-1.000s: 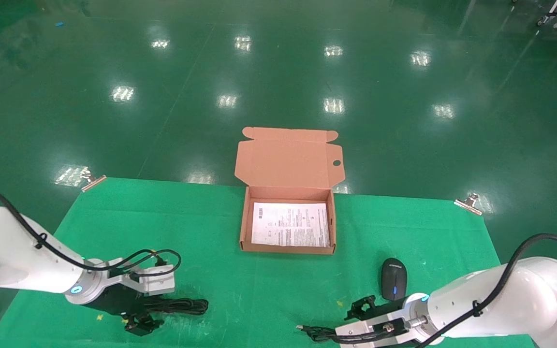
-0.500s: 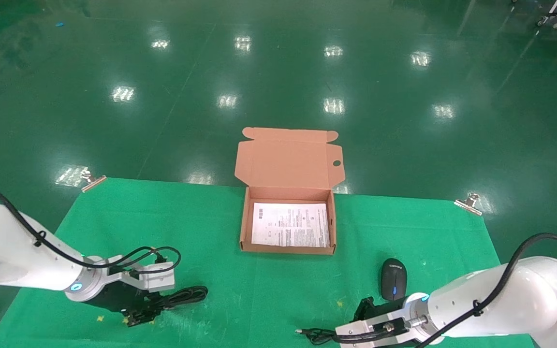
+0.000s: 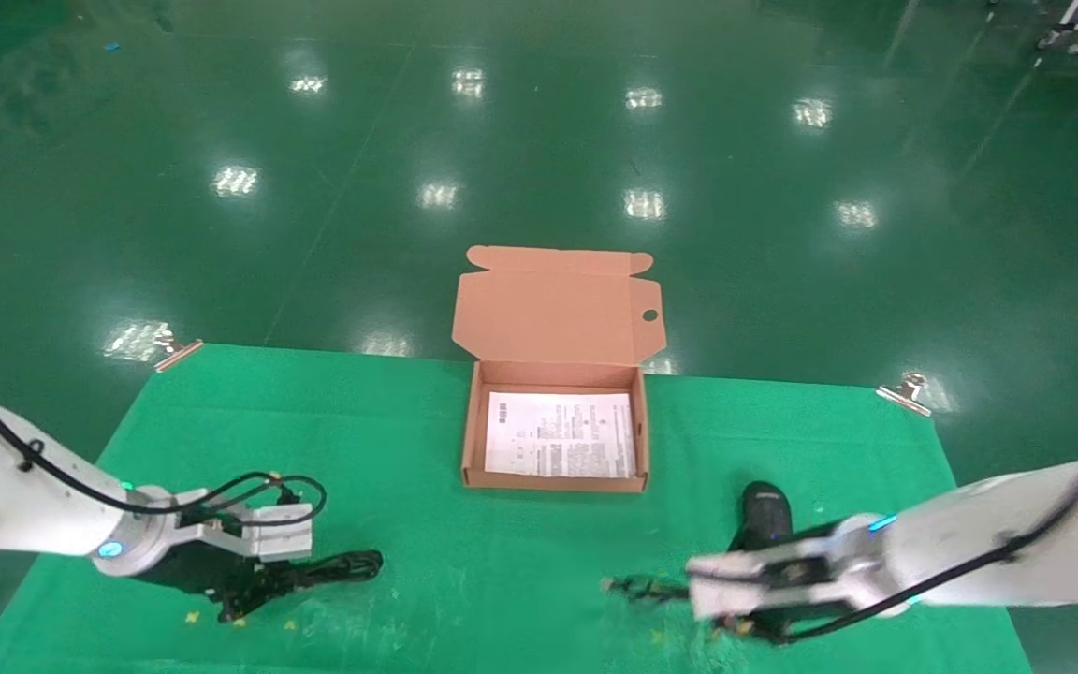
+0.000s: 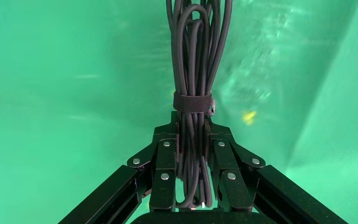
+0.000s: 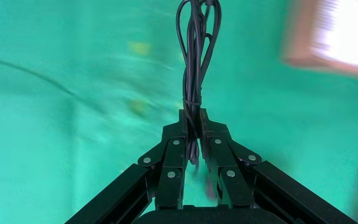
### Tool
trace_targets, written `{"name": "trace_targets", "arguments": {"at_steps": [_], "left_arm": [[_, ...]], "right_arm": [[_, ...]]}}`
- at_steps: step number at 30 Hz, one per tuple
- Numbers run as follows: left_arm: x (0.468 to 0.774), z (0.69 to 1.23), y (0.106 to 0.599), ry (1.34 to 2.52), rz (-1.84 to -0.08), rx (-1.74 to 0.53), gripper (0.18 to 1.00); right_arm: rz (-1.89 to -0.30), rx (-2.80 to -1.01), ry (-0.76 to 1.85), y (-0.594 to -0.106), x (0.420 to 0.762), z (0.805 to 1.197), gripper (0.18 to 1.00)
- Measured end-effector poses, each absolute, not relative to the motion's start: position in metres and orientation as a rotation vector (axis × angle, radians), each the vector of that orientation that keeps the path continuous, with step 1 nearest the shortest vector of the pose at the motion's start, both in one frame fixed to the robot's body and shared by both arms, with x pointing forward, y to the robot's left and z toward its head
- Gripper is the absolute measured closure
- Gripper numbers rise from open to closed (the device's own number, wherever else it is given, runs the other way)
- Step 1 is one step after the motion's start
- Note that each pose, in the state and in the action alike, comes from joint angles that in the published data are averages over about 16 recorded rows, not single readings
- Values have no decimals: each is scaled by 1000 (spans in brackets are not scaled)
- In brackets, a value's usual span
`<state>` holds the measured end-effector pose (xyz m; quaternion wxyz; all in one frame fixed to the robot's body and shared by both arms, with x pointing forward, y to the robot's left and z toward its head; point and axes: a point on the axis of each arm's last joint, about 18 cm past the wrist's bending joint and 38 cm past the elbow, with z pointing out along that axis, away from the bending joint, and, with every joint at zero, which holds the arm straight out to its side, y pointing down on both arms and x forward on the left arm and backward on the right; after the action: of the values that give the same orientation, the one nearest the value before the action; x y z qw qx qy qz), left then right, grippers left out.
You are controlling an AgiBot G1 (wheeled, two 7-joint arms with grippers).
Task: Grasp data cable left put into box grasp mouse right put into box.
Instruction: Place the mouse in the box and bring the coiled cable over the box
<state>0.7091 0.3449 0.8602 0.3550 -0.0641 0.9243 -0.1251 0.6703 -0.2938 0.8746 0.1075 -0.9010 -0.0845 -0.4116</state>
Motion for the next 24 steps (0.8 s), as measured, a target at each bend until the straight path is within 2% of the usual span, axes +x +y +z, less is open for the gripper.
{"name": "trace_targets", "arguments": {"at_steps": [6,11,17,24], "left_arm": [[703,908,356,2254,-308,-90,909],[700,955,351,2103,-303,-44,913],[699,1006,326,1918,-311,4,914],[703,1050,290,1756,-338,41,915]], "right_arm": [[-1425,-2499,-96,-317,663,950,959],[-1591,-2336,-56,-314,659,1014,959],[-1709,-2151,-96,-280,663,1079,959],[-1746,-1993,-158,-227,676,1134,960]]}}
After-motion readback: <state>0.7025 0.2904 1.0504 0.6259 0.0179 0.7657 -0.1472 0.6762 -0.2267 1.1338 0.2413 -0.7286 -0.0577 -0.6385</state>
